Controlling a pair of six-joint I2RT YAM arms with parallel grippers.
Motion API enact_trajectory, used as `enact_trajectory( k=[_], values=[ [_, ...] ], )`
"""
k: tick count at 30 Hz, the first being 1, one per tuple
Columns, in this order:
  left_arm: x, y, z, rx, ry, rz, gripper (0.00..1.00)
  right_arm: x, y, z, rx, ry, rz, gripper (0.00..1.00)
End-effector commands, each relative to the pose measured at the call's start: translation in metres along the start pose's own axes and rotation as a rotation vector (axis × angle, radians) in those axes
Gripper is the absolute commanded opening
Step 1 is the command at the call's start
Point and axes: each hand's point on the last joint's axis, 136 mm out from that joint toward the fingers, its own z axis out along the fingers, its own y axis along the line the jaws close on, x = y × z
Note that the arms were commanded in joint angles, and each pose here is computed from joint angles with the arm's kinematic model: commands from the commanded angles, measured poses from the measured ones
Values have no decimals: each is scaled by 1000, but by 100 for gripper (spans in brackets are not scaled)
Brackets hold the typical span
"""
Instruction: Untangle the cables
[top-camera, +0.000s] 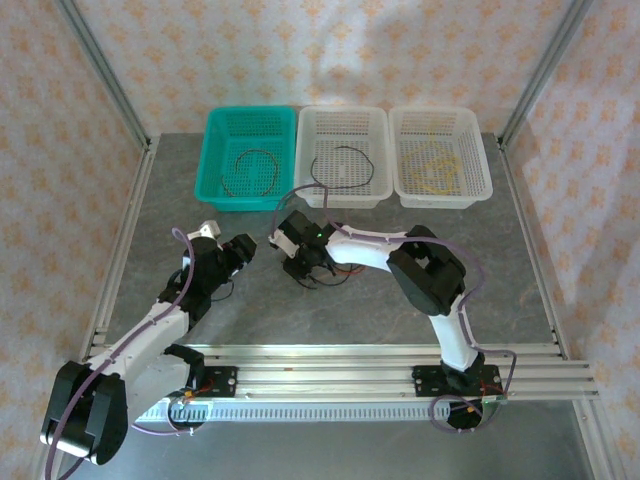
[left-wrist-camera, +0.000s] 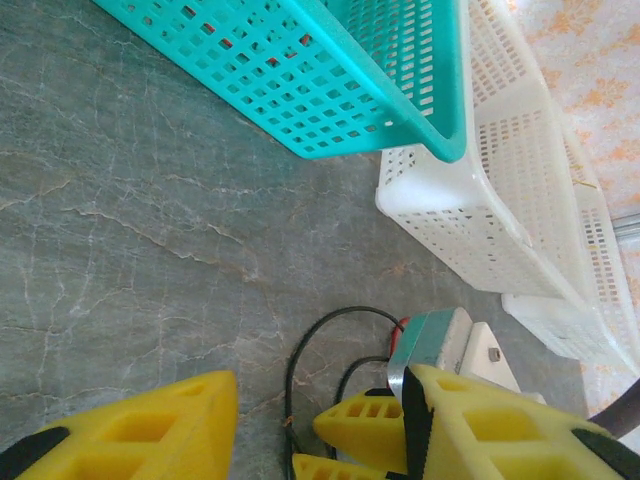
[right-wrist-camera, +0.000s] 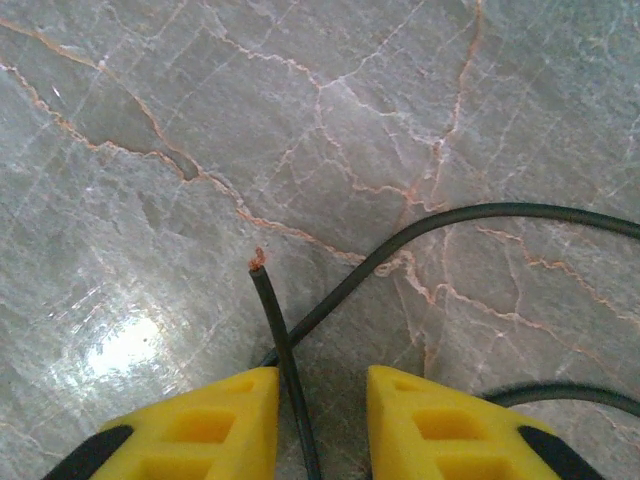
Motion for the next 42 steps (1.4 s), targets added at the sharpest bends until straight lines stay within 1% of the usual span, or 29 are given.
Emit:
enact_trajectory(
  k=[1,7,11,17,20,26,33,35,42],
  values=[
    [-4,-5,1,24,-9,-5,48,13,-1,10,8,60,-4,23],
    [-5,-6,1,28,-11,3,48,14,-1,12,10,61,17,8],
    [-4,-8,1,35,-4,28,48,-2,-1,-2,16,-3,40,0],
    [-6,-21,0,92,-6,80,48,-38,-4,-49,20,-179,115,0],
    [-6,-28,-1,128,-4,101,49,-48,-5,-74,13,-258,159,0],
    [6,-40,0,208,25,134,49,-52,-17,-113,-1,-376,282,0],
    [39,-91,-4,403,76,283,56,-55,-48,-158,17,-516,533,0],
    [47,-104,-7,458,83,302,56,-55,-55,-168,15,-546,606,0],
    [70,-133,-9,595,116,330,63,-52,-68,-182,-34,-581,810,0]
  ],
)
